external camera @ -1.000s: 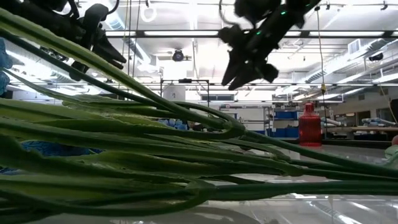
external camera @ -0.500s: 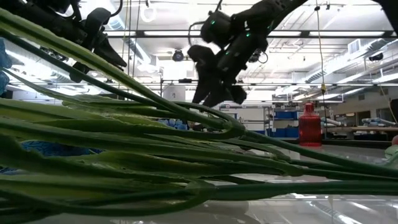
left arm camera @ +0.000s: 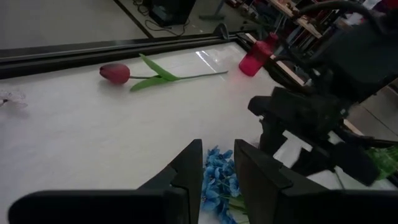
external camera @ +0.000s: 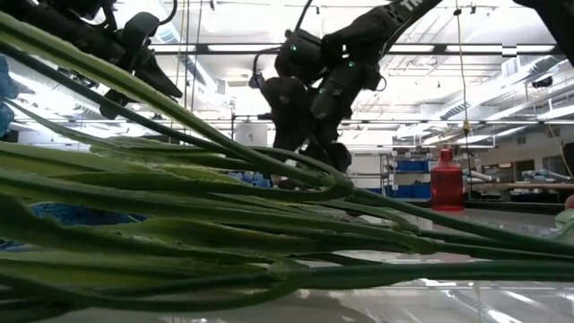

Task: Sort flowers into vase by color
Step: Put the top blue flowers into the red vase

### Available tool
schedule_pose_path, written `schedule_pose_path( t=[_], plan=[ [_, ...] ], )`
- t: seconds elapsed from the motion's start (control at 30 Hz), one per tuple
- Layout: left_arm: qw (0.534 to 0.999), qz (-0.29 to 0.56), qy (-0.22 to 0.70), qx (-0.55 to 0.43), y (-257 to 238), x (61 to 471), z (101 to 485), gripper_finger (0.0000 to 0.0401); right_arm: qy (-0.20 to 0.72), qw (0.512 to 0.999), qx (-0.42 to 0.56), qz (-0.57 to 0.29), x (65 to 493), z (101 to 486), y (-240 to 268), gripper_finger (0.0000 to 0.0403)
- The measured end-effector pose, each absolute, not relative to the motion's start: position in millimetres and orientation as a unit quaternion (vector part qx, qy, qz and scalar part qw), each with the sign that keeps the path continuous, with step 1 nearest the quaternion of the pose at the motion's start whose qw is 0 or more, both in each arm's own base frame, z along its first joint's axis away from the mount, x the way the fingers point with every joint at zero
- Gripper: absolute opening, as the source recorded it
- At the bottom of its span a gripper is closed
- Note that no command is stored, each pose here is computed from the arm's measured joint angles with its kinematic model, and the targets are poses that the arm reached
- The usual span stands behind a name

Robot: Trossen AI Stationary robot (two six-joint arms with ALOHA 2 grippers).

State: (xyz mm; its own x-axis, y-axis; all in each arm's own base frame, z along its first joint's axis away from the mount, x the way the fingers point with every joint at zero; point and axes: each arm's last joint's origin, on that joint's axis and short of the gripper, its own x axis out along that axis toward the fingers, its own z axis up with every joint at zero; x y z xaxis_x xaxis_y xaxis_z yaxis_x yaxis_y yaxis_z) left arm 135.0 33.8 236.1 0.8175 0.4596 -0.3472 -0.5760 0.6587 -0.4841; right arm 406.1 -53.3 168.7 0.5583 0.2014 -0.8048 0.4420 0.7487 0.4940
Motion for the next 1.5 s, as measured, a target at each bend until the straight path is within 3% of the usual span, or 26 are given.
schedule_pose_path(
  t=[0.2, 0.7, 0.87, 1.13, 1.33, 1.5],
  plan=[
    [0.905, 0.287, 0.103, -0.297, 33.7, 134.6, 235.2, 0.0098, 0.433, 0.833, 0.335, -0.078, 418.8, 160.0, -44.1, 0.0259],
    [0.900, 0.295, 0.129, -0.293, 34.4, 137.8, 229.0, 0.0098, 0.476, 0.817, 0.294, -0.136, 419.2, 133.1, -21.1, 0.0251],
    [0.901, 0.294, 0.128, -0.293, 34.3, 137.4, 229.5, 0.0098, 0.482, 0.817, 0.279, -0.151, 419.1, 128.7, -19.0, 0.0193],
    [0.912, 0.282, 0.094, -0.284, 33.8, 135.4, 237.5, 0.0098, 0.482, 0.815, 0.281, -0.155, 418.1, 128.1, -22.8, 0.0021],
    [0.946, 0.210, 0.031, -0.245, 31.8, 139.9, 255.1, 0.0098, 0.472, 0.814, 0.296, -0.164, 414.2, 141.2, -25.5, 0.0026],
    [0.951, 0.208, 0.027, -0.228, 31.9, 140.0, 258.7, 0.0102, 0.407, 0.847, 0.289, -0.180, 408.5, 186.1, -33.8, 0.0009]
  ],
)
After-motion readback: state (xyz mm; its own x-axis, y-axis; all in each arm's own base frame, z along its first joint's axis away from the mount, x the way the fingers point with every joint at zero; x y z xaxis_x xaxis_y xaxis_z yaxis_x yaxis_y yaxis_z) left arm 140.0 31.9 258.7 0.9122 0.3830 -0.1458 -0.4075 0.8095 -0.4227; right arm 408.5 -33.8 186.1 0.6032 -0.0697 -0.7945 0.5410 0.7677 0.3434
